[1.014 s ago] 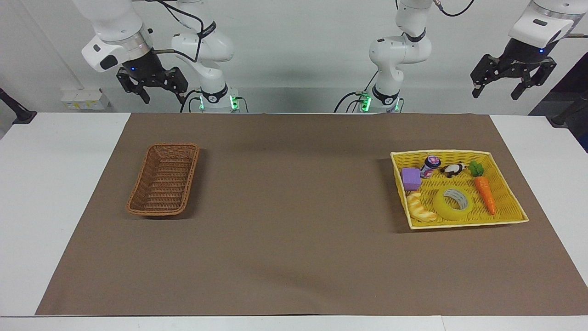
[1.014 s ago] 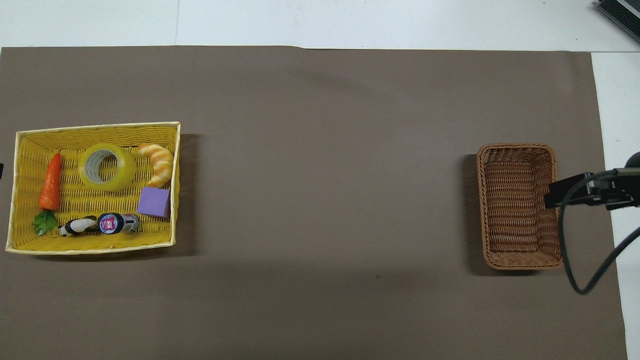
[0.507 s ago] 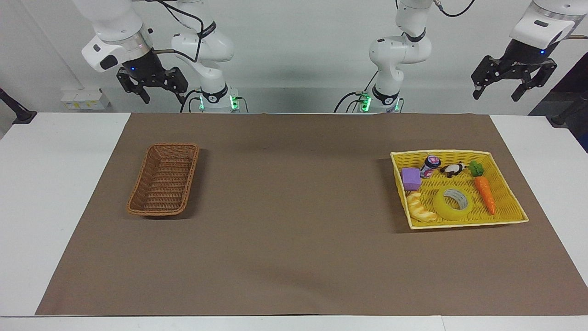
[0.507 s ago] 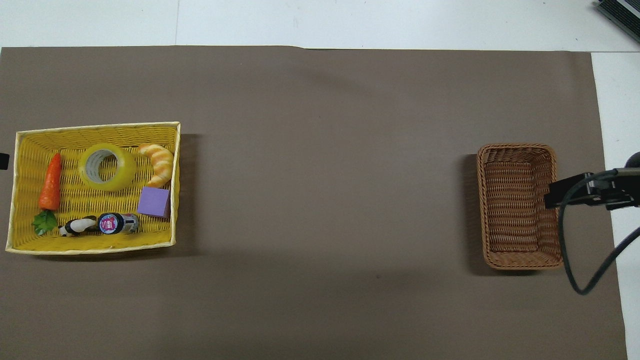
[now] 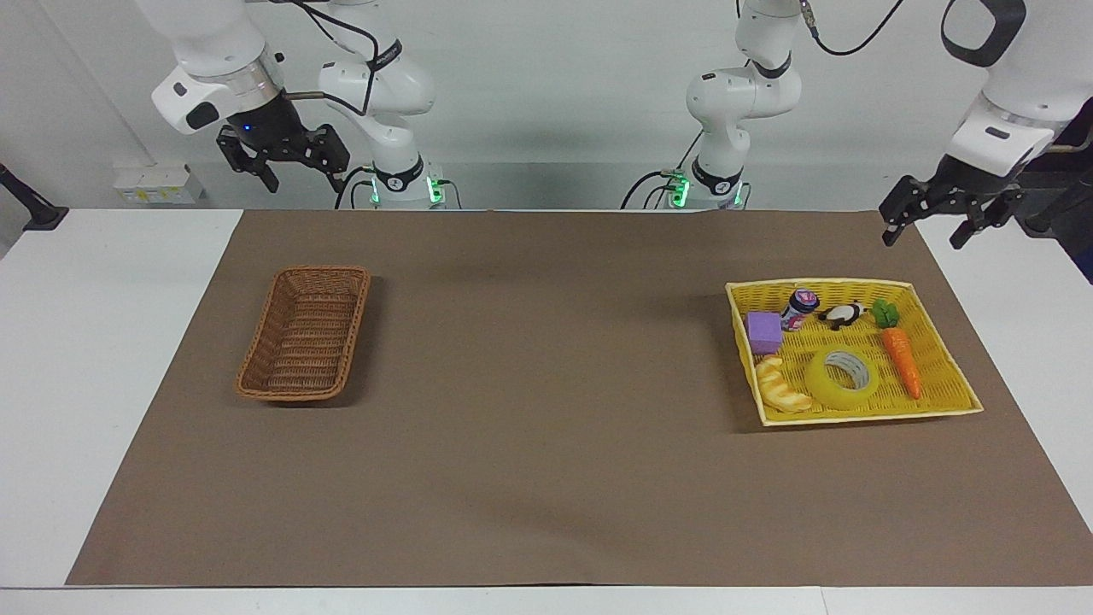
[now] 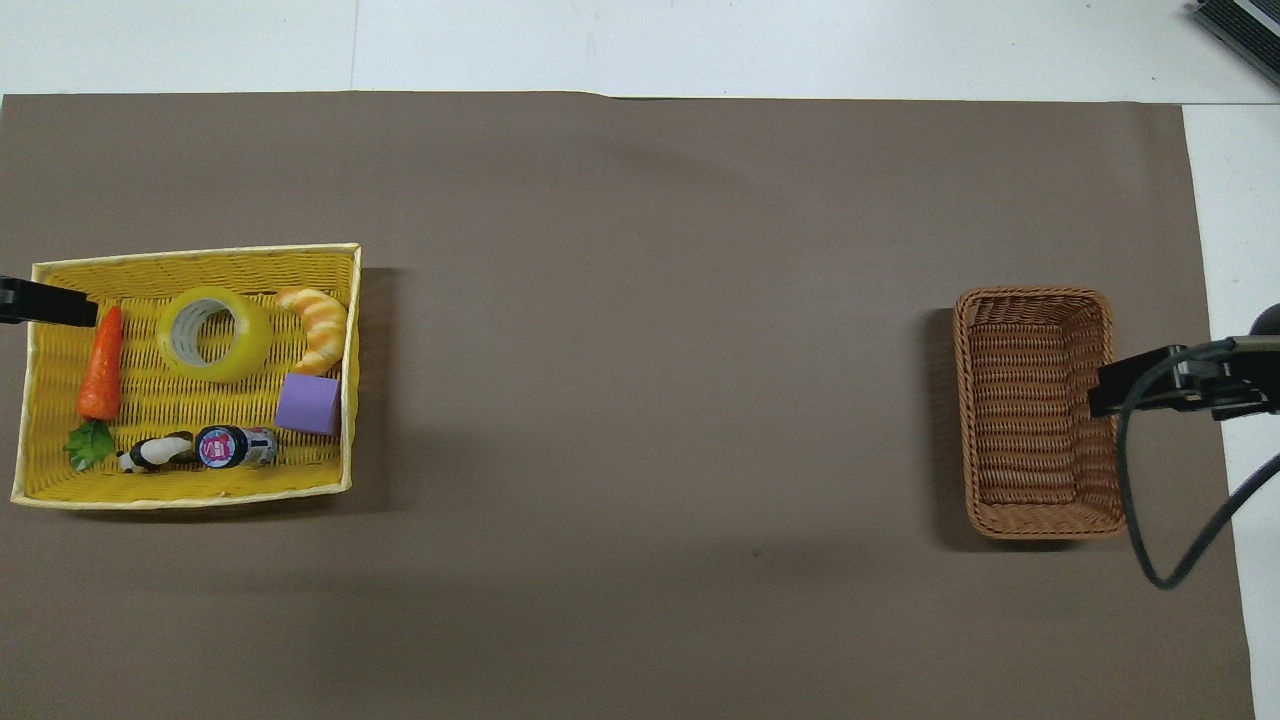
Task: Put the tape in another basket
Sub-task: 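Reach the left gripper into the yellow basket and grasp the tape roll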
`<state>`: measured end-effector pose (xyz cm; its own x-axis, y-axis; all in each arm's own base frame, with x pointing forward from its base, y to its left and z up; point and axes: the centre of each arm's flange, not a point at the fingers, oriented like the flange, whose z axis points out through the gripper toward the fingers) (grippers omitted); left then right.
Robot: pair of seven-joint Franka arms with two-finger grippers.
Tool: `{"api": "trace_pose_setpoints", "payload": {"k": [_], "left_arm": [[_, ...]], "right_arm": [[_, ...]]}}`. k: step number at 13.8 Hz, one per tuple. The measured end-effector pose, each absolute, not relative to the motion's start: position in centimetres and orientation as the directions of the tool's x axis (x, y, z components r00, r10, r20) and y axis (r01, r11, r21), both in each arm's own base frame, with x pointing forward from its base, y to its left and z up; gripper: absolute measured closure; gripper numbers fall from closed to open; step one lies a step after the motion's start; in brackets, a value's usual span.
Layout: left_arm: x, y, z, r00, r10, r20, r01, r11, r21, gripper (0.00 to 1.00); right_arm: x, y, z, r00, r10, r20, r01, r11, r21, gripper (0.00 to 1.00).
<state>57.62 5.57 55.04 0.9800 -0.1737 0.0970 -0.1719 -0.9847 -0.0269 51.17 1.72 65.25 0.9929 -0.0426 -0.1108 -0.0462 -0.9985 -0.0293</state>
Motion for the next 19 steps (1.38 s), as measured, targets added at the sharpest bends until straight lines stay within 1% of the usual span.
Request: {"api": "trace_pose_setpoints", "payload": {"k": [1,3,7,11,14,19], "left_arm": [[58.0,6.0,52.1,0.979,-0.178,0.099,-0.177,-0.984,-0.028,0.00],[58.5,6.7,47.7,0.981,-0.180,0.076,-0.179,-0.984,-0.016,0.00],[60.1,8.3,42.6,0.986,-0.150,0.077,-0.152,-0.988,0.023,0.00],[61.2,9.5,38.9,0.988,-0.135,0.077,-0.138,-0.990,0.026,0.00],[61.5,10.1,36.9,0.990,-0.126,0.064,-0.128,-0.991,0.030,0.00],[61.0,10.2,33.5,0.991,-0.121,0.049,-0.123,-0.992,0.033,0.00]], "right_arm": [[51.2,1.7,65.3,0.993,-0.043,-0.111,-0.046,-0.999,-0.029,0.00],[51.2,1.7,65.3,0.993,-0.043,-0.111,-0.046,-0.998,-0.030,0.00],[51.2,1.7,65.3,0.993,-0.042,-0.111,-0.046,-0.998,-0.030,0.00],[51.2,1.7,65.3,0.993,-0.042,-0.111,-0.046,-0.998,-0.032,0.00],[51.2,1.8,65.3,0.993,-0.042,-0.111,-0.046,-0.998,-0.033,0.00],[51.2,1.8,65.3,0.993,-0.041,-0.111,-0.046,-0.998,-0.035,0.00]]}}
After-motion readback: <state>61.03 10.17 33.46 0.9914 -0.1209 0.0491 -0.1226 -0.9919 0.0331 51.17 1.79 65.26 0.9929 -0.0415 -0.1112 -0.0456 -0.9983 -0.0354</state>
